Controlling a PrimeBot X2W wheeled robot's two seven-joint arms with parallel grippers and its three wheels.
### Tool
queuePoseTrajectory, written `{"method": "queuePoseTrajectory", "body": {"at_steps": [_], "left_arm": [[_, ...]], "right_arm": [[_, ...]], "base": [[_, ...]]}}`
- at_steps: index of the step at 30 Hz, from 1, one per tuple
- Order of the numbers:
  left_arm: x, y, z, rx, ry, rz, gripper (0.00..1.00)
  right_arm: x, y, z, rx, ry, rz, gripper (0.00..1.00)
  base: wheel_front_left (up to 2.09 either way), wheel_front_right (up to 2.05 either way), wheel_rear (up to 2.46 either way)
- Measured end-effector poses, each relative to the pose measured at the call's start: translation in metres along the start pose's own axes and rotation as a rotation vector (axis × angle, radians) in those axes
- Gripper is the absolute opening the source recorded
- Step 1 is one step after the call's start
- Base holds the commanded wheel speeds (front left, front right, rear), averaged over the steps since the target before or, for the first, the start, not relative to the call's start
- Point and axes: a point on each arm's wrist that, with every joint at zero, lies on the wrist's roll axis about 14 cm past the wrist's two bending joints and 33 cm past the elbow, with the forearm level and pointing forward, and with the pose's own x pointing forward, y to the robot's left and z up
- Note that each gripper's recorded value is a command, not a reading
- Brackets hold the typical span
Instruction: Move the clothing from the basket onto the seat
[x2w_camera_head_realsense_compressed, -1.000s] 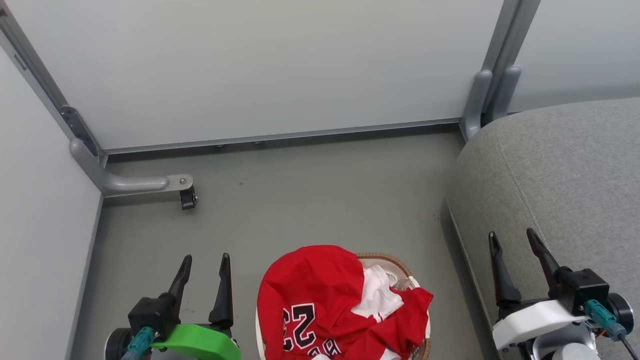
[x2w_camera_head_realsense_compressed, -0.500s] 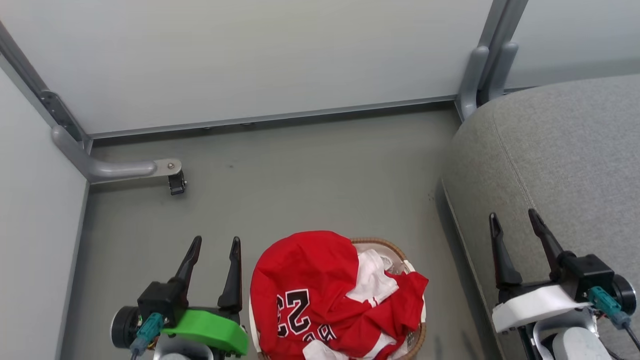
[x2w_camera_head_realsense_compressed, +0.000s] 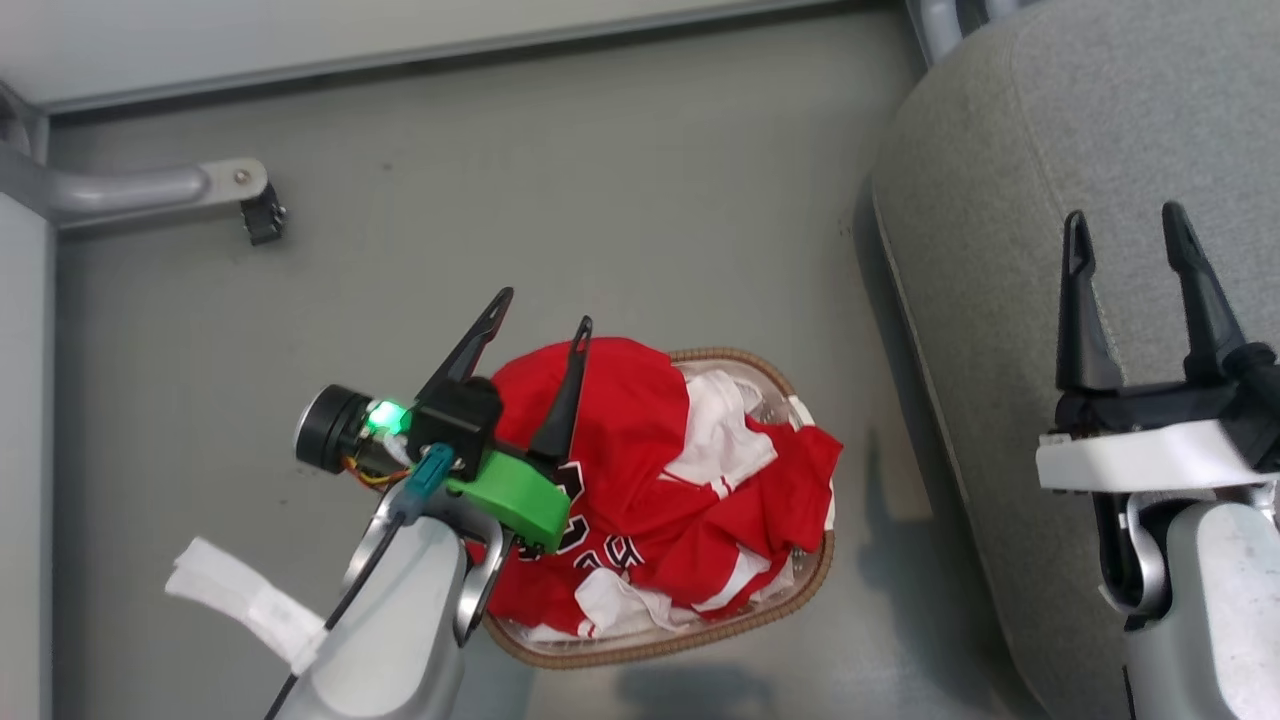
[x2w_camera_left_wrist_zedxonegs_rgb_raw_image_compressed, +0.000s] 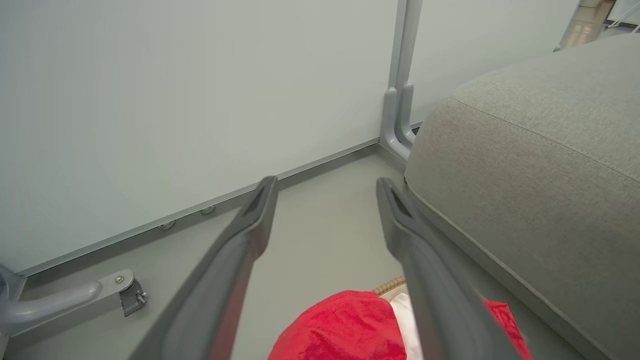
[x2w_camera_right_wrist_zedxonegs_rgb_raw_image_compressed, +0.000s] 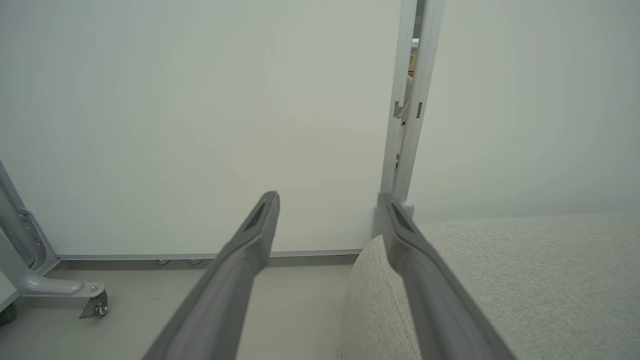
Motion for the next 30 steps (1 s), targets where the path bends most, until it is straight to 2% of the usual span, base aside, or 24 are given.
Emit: {"method": "queuePoseTrajectory", "body": {"at_steps": [8, 11, 19, 23, 30], "left_arm": [[0.033, -0.043, -0.094, 0.021, 0.232, -0.228, 1.00], [0.029, -0.055, -0.137, 0.001, 0.341, -0.288, 1.00], [-0.008, -0.061, -0.250, 0.025, 0.658, -0.412, 1.00], [-0.021, -0.061, -0.285, 0.034, 0.760, -0.454, 1.00], [-0.027, -0.067, -0.318, 0.031, 0.827, -0.509, 1.00]], "right_arm": [[0.029, -0.016, -0.034, 0.001, 0.014, -0.032, 1.00], [0.034, -0.017, -0.054, 0.007, 0.043, -0.032, 1.00], [0.028, -0.036, -0.110, 0.027, 0.154, -0.079, 1.00], [0.025, -0.044, -0.130, 0.025, 0.193, -0.098, 1.00], [0.018, -0.058, -0.152, 0.024, 0.242, -0.133, 1.00]], "base": [[0.00, 0.00, 0.00], [0.00, 0.00, 0.00], [0.00, 0.00, 0.00], [0.00, 0.00, 0.00], [0.00, 0.00, 0.00]]}}
